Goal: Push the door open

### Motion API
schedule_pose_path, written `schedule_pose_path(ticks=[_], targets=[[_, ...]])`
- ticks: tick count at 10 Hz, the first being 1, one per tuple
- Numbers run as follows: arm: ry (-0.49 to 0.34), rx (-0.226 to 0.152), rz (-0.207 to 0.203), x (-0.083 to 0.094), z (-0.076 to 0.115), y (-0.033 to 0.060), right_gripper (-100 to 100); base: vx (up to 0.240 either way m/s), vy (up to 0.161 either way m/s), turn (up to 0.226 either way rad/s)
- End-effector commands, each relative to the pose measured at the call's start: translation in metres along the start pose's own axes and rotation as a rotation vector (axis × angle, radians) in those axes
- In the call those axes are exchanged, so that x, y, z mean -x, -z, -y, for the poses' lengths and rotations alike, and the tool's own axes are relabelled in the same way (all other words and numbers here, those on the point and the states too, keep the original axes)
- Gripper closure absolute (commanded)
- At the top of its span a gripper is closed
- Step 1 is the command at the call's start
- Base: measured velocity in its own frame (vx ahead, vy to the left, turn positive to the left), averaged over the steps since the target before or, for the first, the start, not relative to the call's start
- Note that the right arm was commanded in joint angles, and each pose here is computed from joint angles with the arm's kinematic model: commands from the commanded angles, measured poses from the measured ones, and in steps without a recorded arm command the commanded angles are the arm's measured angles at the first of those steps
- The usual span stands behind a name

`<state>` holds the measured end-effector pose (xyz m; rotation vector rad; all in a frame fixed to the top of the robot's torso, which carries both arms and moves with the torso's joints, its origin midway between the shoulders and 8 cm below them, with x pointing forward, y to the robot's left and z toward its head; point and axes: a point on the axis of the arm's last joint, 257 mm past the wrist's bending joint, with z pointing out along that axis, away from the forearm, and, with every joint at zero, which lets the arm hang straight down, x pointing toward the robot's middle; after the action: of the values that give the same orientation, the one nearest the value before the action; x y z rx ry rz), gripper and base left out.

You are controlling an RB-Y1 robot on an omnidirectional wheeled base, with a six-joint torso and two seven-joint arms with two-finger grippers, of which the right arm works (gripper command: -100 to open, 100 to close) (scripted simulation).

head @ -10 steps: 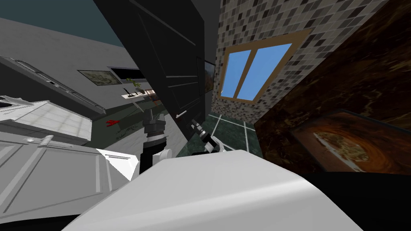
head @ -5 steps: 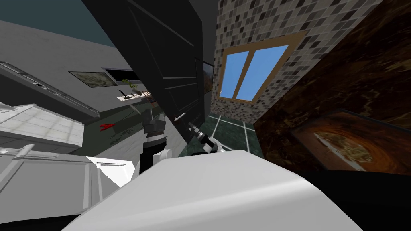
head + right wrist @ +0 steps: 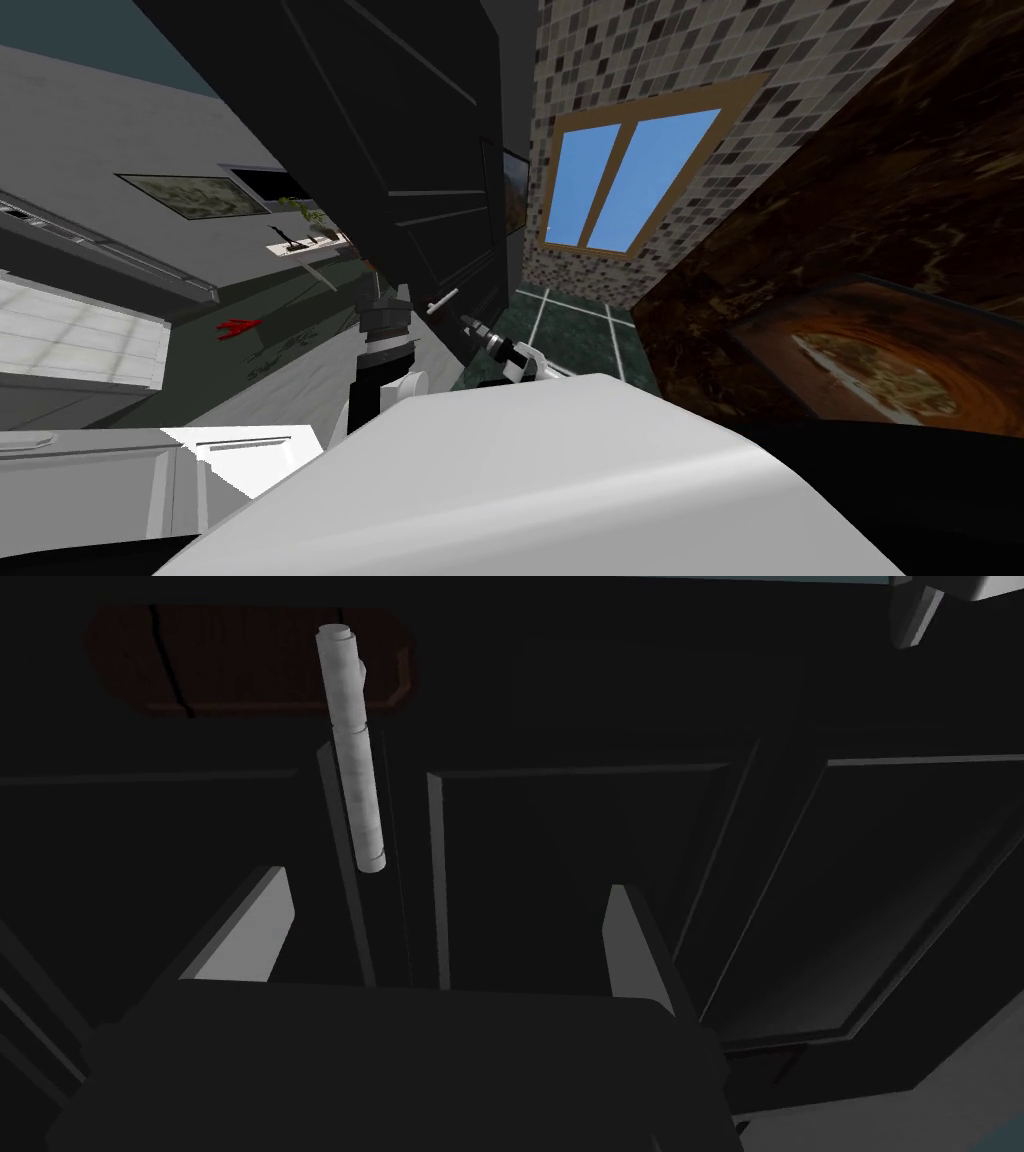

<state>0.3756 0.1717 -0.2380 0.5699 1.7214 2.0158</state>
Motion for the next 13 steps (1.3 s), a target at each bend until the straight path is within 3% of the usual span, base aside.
schedule_pose_path(ticks=[1, 8, 10, 13], targets=[[0.002, -0.036, -0.030, -0.008, 0.013, -0.0008, -100, 0.165, 0.054, -0.060], [0.023, -0.141, -0.112, -0.029, 0.054, -0.0022, -100, 0.147, 0.045, -0.050], [0.022, -0.134, -0.100, -0.025, 0.053, -0.0016, -100, 0.086, 0.076, 0.014], [0.024, -0.136, -0.088, -0.022, 0.056, -0.0023, -100, 0.112, 0.201, 0.042]])
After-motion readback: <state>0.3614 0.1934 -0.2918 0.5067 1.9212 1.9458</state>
